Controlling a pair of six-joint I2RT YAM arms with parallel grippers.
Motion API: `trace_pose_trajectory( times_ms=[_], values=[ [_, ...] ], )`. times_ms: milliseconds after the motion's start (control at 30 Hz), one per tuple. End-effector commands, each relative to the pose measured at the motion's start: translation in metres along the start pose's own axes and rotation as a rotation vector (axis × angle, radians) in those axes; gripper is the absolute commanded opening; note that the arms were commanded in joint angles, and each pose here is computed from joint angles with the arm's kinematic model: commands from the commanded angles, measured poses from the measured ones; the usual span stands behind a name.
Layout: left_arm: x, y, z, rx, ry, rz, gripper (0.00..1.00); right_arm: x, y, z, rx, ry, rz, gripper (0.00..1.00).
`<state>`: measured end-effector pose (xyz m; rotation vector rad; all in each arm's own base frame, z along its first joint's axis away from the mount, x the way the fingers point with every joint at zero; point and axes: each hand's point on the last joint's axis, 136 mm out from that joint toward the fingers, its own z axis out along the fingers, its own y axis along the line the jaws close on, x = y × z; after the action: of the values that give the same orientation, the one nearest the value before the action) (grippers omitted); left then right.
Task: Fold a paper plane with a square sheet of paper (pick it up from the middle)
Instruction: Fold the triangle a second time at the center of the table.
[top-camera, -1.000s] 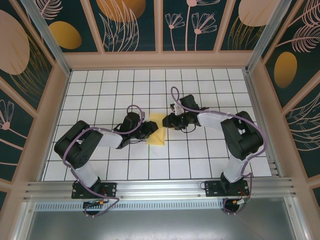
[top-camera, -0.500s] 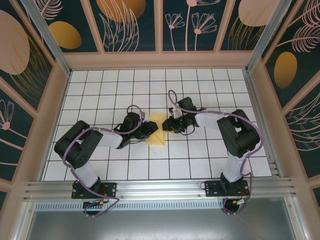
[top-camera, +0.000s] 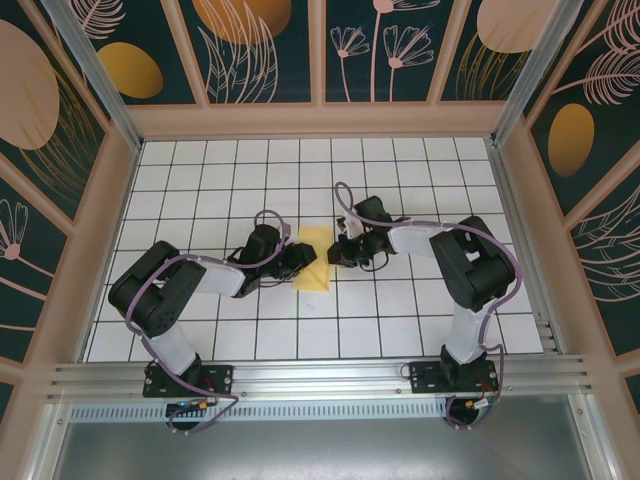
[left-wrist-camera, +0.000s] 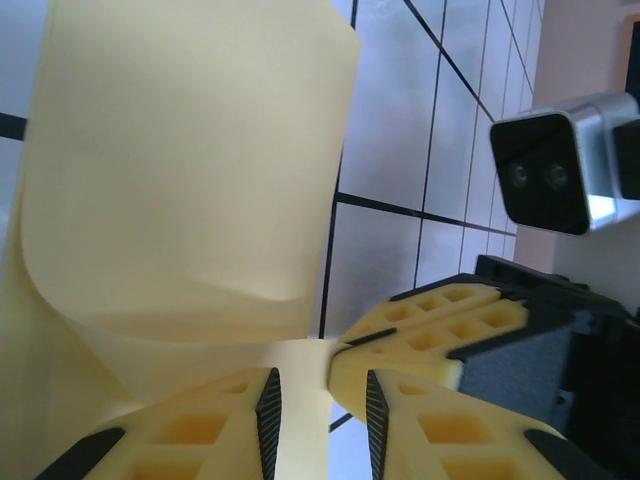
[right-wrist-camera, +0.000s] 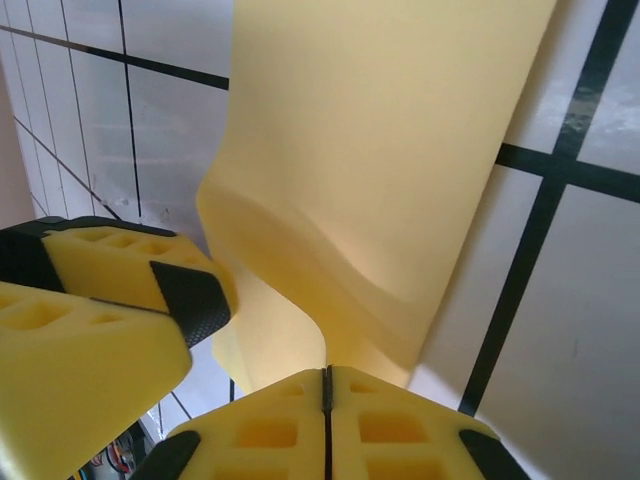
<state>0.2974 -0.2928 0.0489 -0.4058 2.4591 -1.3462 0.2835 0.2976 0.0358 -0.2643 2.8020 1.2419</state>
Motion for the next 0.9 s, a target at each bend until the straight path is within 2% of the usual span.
trace_pose_trajectory(
  times_ms=[0, 67, 267, 867],
  values=[
    [0.0, -0.025, 0.0, 0.083, 0.017, 0.051, 0.32, -0.007, -0.003, 0.003, 0.026, -0.017, -0.031, 0.04],
    [0.0, -0.038, -0.005, 0.122, 0.017, 0.07, 0.32, -0.007, -0.008, 0.003, 0.044, -0.02, -0.029, 0.04],
    [0.005, -0.04, -0.003, 0.143, 0.046, 0.073, 0.32, -0.009, -0.013, 0.004, 0.072, -0.032, -0.029, 0.04],
    [0.013, -0.017, 0.011, 0.093, 0.103, 0.035, 0.3, -0.01, -0.009, 0.005, 0.057, -0.022, -0.049, 0.04]
  ],
)
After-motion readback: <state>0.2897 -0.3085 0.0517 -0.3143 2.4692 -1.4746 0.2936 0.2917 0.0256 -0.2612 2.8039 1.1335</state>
